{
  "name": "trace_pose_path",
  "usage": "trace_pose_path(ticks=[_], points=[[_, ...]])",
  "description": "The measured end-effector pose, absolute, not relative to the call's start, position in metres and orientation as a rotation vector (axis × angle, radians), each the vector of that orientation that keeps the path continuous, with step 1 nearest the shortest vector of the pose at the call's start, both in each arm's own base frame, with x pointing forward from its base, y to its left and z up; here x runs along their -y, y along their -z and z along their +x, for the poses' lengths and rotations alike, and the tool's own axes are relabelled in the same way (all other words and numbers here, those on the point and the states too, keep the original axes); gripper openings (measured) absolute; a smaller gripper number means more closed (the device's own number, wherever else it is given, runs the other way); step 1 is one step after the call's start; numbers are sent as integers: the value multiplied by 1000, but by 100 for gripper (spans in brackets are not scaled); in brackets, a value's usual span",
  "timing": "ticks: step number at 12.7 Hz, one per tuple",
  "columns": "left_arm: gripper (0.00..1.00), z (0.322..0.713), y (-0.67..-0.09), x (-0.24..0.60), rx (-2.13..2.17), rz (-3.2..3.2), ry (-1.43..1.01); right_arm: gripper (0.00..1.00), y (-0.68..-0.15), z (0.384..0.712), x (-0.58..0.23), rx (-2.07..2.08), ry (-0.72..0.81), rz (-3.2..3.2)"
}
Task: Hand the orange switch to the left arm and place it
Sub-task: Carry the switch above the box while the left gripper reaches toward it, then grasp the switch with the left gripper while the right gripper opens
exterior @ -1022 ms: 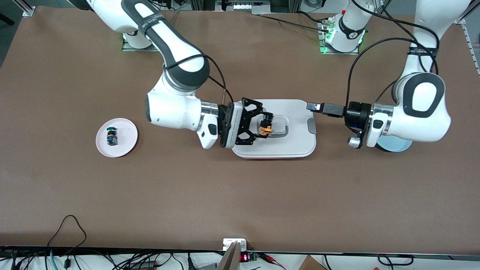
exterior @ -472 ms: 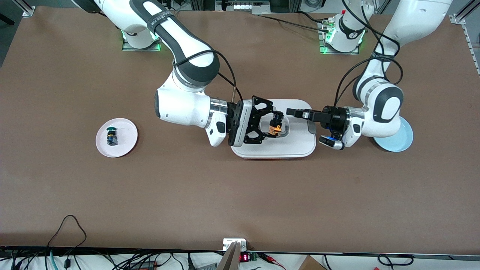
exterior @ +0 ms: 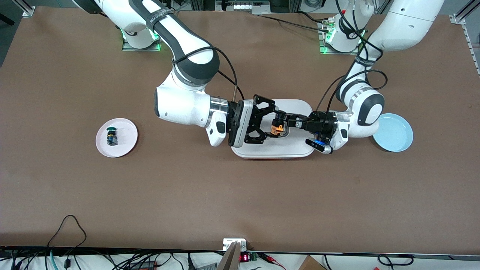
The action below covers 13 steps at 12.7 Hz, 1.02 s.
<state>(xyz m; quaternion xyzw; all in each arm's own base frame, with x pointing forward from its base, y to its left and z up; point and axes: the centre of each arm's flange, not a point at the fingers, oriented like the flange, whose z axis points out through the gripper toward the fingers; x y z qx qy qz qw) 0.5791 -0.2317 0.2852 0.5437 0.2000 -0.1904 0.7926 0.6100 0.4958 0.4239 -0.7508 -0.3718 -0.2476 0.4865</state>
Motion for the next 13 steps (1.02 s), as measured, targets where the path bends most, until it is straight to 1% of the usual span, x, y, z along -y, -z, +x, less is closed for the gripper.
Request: trace_pose_path(ticks=[2,3,4,5,6,8,9,10,13], points=[[100,576,-283,248,-439,1152,401,74,-424,609,-498,899,603,-1828],[99,576,-283,250,-440,1148,398,74,-424,609,-498,895,599,-1830],[95,576,-284,249,-440,1147,396,74,-423,609,-499,893,598,-1831],[95,577,-284,249,-440,1147,395,74,-423,609,-499,891,599,-1832],[86,578,-285,247,-442,1143,389,74,-423,609,-498,890,598,-1833],[61,583,-287,242,-442,1139,377,74,-419,609,-498,888,592,-1836],[47,585,-289,239,-442,1136,372,74,-416,610,-499,887,589,-1838],[42,585,-289,239,-440,1137,370,74,-416,610,-499,878,585,-1840],[42,585,-289,239,-440,1137,370,74,-416,610,-499,876,584,-1841]])
